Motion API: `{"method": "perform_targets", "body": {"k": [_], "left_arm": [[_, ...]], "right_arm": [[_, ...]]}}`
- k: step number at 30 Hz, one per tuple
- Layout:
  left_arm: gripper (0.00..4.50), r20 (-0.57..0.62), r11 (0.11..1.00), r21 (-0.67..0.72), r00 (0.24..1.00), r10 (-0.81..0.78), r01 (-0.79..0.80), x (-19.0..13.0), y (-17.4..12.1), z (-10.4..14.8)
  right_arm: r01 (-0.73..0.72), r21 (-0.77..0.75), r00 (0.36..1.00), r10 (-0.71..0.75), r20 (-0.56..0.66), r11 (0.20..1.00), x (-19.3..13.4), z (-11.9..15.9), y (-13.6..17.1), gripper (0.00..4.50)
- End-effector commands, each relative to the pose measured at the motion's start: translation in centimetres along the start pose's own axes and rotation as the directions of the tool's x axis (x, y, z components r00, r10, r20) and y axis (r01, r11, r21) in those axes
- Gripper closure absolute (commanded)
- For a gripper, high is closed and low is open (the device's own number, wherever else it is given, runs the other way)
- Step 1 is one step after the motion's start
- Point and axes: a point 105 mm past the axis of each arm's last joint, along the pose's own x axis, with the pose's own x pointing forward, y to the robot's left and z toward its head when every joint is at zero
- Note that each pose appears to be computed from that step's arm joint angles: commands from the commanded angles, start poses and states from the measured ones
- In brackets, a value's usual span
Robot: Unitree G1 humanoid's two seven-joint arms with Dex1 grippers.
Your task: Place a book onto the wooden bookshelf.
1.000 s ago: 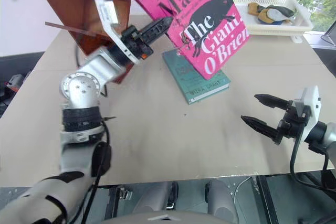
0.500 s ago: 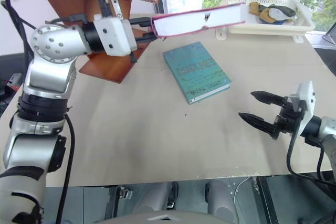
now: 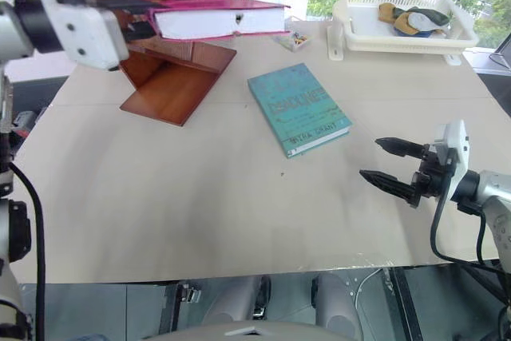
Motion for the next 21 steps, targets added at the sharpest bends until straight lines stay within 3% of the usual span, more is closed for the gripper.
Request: {"method": "perform_targets", "body": {"k": [1,9,15,21], "left_arm": [[4.39,-0.054,0.999,0.053,0.998,0.014,-0.011,-3.0,1.7,0.0],[4.39,-0.175,0.995,0.087,0.984,-0.034,0.05,-5.2,1.8,-1.2],[4.39,-0.406,0.992,0.039,0.909,-0.092,0.118,-7.1,0.6,-5.2],[4.39,-0.497,0.989,0.049,0.862,-0.099,0.142,-7.4,0.2,-7.0]], "right_arm": [[-0.021,-0.046,1.0,0.021,0.018,0.999,0.0,0.9,-0.1,0.0],[-0.038,-0.061,0.999,0.039,0.023,0.997,0.4,1.2,-0.6,0.0],[-0.037,-0.068,0.999,0.039,0.027,0.997,0.2,1.3,-0.8,0.0],[-0.031,-0.074,0.999,0.033,0.03,0.997,0.2,1.5,-0.7,0.0]]}}
